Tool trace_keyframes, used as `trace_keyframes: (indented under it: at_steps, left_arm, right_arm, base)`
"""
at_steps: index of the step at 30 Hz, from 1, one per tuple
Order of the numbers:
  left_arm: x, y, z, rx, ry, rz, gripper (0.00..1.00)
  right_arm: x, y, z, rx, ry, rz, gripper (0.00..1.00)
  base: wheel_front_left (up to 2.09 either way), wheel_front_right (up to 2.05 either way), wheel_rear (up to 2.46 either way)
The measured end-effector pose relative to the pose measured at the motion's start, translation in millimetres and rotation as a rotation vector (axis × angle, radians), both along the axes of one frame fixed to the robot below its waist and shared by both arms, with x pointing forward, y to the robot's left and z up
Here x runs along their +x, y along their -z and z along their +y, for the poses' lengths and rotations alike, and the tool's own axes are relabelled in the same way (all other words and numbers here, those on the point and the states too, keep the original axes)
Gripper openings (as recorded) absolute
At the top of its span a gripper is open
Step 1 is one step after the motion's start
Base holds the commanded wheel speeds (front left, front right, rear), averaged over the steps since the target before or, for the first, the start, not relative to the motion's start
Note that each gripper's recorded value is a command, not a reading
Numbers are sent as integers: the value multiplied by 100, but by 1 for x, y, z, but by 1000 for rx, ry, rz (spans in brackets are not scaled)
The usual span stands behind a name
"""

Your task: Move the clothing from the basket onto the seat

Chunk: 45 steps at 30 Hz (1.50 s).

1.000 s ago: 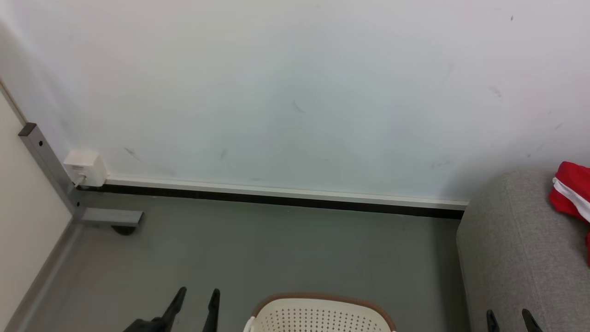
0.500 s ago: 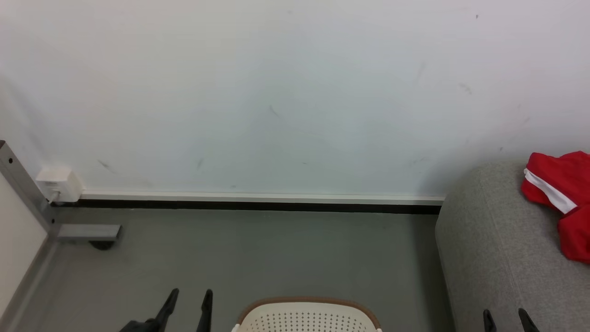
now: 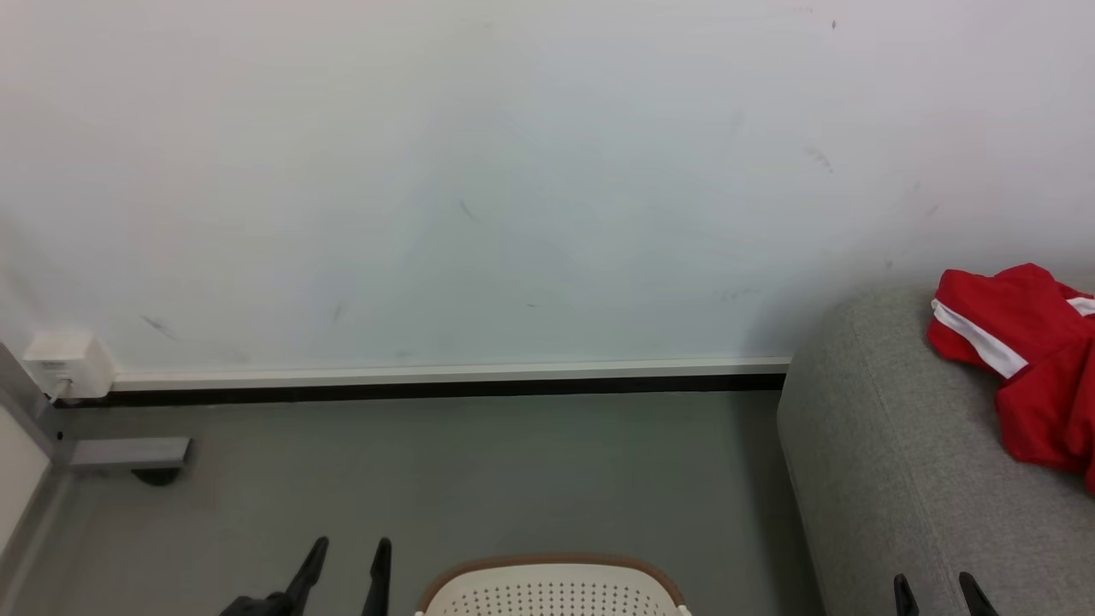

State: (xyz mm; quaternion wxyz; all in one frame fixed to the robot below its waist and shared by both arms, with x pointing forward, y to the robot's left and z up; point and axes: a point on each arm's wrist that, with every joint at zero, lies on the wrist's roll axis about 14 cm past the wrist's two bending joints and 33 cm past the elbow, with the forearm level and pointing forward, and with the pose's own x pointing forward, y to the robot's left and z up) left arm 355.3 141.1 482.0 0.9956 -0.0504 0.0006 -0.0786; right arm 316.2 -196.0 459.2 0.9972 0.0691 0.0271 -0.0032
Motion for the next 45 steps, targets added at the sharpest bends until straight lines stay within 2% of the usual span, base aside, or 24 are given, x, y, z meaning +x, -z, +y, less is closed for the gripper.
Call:
trace_keyframes:
  at_steps: [16, 17, 25, 45]
  left_arm:
    - [2, 6, -7, -6, 19, 22, 100]
    - [2, 8, -8, -6, 21, 26, 0]
    - [-11, 37, -7, -21, 14, 128, 0]
    - [-1, 31, 15, -378, -108, 187, 0]
  right_arm:
    - [-3, 1, -6, 4, 22, 3, 100]
    - [-4, 2, -6, 6, 23, 5, 0]
    - [-14, 25, -3, 52, 34, 87, 0]
    - [3, 15, -13, 394, 123, 75, 0]
  base:
    - [0, 0, 0]
    - [0, 0, 0]
    - [0, 0, 0]
    - [0, 0, 0]
